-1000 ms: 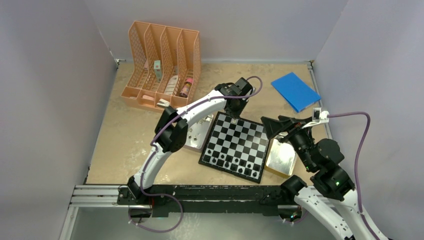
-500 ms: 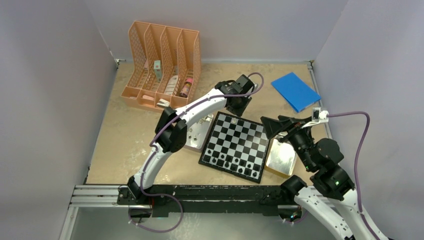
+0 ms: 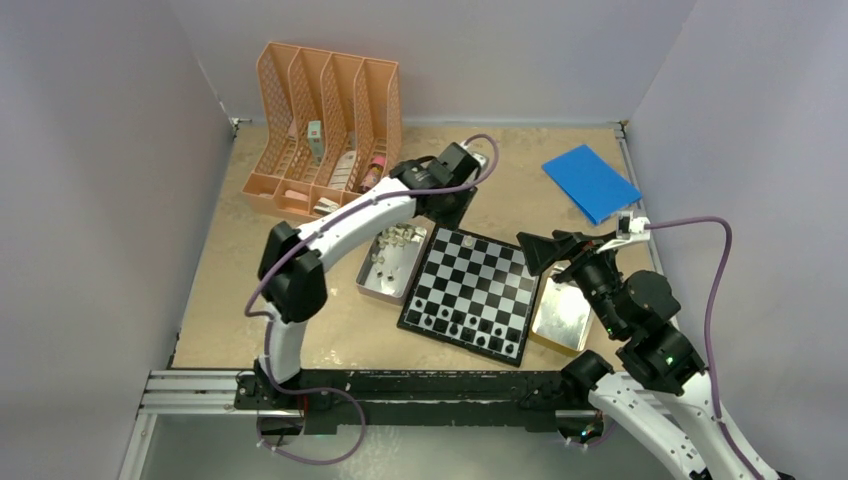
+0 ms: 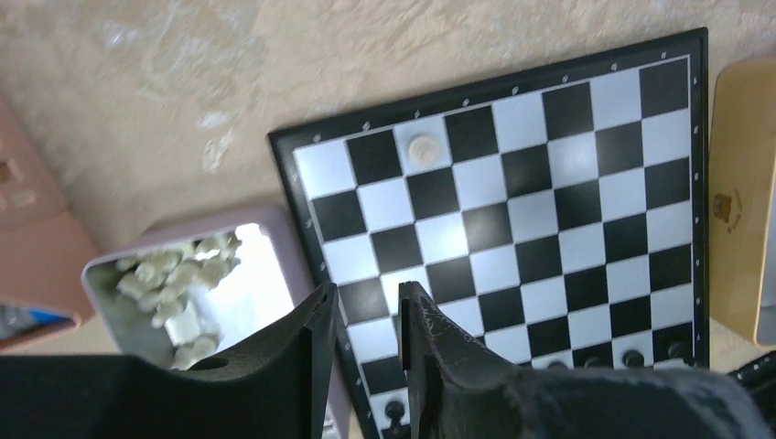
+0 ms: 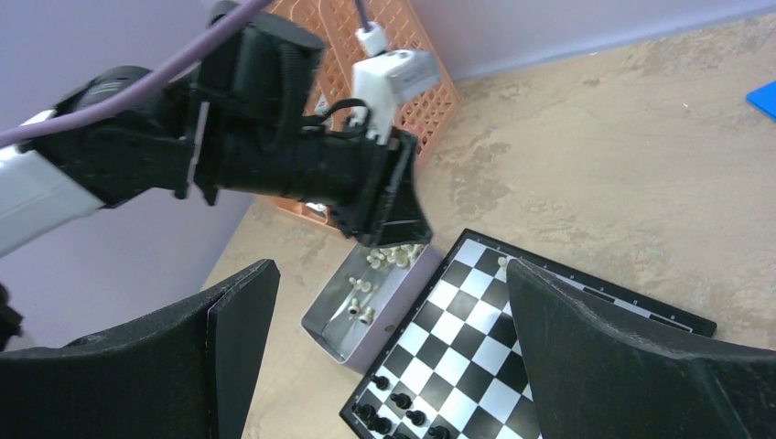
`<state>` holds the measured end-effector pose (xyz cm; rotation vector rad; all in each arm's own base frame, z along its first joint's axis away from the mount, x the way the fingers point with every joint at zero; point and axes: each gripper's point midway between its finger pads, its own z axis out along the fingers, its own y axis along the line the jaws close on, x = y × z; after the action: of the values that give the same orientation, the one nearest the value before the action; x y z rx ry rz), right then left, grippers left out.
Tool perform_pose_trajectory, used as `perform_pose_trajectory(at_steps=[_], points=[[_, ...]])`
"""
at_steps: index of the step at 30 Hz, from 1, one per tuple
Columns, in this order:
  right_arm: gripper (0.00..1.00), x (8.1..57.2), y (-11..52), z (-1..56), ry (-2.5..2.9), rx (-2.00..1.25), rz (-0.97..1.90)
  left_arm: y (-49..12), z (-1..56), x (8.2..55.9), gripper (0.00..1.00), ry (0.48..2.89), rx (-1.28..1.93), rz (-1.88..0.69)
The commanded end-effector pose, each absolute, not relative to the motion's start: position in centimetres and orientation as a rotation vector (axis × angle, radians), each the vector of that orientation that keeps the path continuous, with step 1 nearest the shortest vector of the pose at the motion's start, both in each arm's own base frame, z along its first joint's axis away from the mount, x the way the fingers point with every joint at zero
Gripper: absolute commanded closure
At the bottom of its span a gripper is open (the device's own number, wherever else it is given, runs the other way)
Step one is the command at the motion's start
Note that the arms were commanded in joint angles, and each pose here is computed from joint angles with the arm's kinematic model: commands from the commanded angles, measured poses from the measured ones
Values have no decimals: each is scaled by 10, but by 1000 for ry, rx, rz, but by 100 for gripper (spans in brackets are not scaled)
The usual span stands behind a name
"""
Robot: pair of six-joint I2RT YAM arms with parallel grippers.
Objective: Set up the chess pieces on the board
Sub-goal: Pick up the chess piece from the storage box.
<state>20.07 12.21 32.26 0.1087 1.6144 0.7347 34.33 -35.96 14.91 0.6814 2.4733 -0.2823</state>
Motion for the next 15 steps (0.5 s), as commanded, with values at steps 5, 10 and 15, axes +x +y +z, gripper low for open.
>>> perform_pose_trajectory(at_steps=[5, 10, 15], points=[[4, 198, 119, 350, 1527, 108, 755, -290, 173, 353, 72, 2461, 458, -350], [4, 198, 119, 350, 1526, 105, 757, -260, 163, 369, 72, 2471, 385, -302], [4, 198, 119, 349, 1529, 105, 758, -246, 139, 378, 71, 2518, 357, -238]])
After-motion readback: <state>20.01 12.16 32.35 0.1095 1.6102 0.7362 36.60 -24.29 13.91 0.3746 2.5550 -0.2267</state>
